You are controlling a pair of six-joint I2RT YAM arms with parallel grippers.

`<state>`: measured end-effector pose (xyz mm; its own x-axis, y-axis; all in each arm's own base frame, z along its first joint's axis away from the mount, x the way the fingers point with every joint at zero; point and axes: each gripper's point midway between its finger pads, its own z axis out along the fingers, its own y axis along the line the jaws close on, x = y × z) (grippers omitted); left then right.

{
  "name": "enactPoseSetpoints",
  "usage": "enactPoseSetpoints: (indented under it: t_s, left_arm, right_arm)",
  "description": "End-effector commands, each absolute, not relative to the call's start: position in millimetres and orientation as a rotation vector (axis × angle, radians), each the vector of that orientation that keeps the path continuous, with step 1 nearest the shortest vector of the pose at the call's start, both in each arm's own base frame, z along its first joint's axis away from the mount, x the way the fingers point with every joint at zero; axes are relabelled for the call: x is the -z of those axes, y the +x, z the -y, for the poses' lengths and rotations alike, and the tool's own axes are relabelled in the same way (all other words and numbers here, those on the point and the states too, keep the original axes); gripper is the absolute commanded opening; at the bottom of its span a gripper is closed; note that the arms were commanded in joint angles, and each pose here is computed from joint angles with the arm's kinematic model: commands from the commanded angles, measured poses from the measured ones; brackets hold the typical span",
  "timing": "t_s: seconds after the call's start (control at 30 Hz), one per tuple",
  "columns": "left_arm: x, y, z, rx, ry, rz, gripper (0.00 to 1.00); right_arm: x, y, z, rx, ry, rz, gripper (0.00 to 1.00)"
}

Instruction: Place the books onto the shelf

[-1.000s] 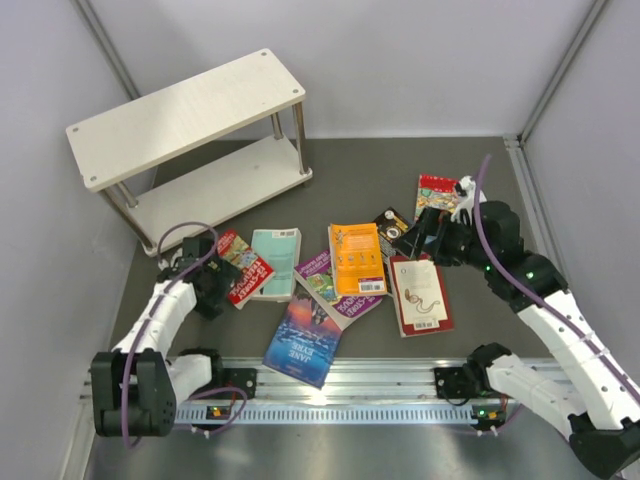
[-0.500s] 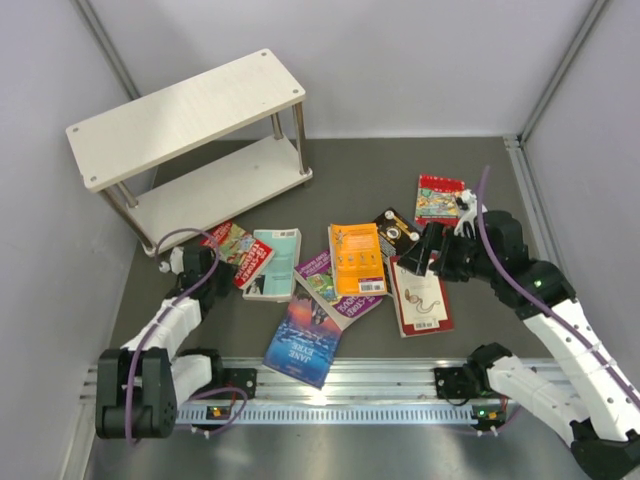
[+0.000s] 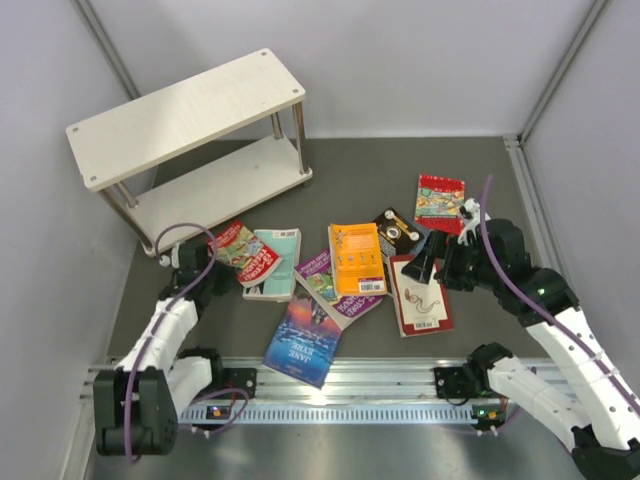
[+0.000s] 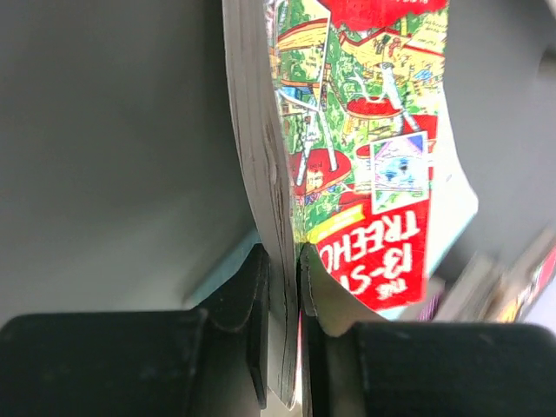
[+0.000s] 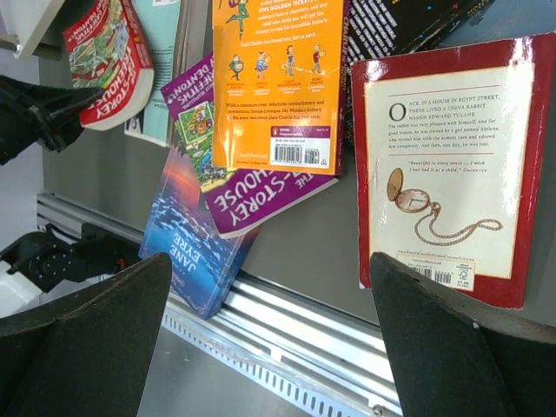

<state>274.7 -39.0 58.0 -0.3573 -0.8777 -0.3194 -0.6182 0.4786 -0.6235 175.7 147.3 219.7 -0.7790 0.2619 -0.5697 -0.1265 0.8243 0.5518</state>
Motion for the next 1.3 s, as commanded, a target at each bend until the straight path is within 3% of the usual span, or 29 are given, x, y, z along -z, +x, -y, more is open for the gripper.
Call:
enactPoseSetpoints:
  t_s: [0.0,0.23,0.43,0.57,0.73,1.0,1.27]
  left_arm:
    - [-73.7,237.4,57.8,0.579,-1.139,-2.272,0.00]
    - [-183.3,249.7,98.5,0.878,-0.812,-2.192,0.00]
    - [-339.5,269.9,139.9,1.002,-0.365,-2.004,0.00]
    - [-413.0,284.2,166.9,1.000,-0.118,-1.934,0.00]
    - [-487.9,335.3,163.9,0.884,-0.106,-1.793,0.00]
    - [-511.1,438.1,154.9,0.776,-0.267,-1.701,0.00]
    - [-496.5,494.0,128.9,0.719,-0.433,-1.645,0.00]
  right_arm:
    - [-223.2,180.7,-147.0,-0.773,0.120,-2.317,0.96]
    - [-216.6,180.7,-151.3,-0.797,0.107,-2.322,0.95]
    - [-203.3,179.6,-154.2,-0.812,0.101,-2.340,0.95]
    - [-203.7,180.7,-158.0,-0.836,0.097,-2.339,0.95]
    - [-205.0,177.3,-160.4,-0.866,0.091,-2.335,0.95]
    - [-213.1,167.6,-157.4,-0.885,0.082,-2.307,0.95]
    - [-225.6,167.4,-147.0,-0.803,0.017,-2.285,0.96]
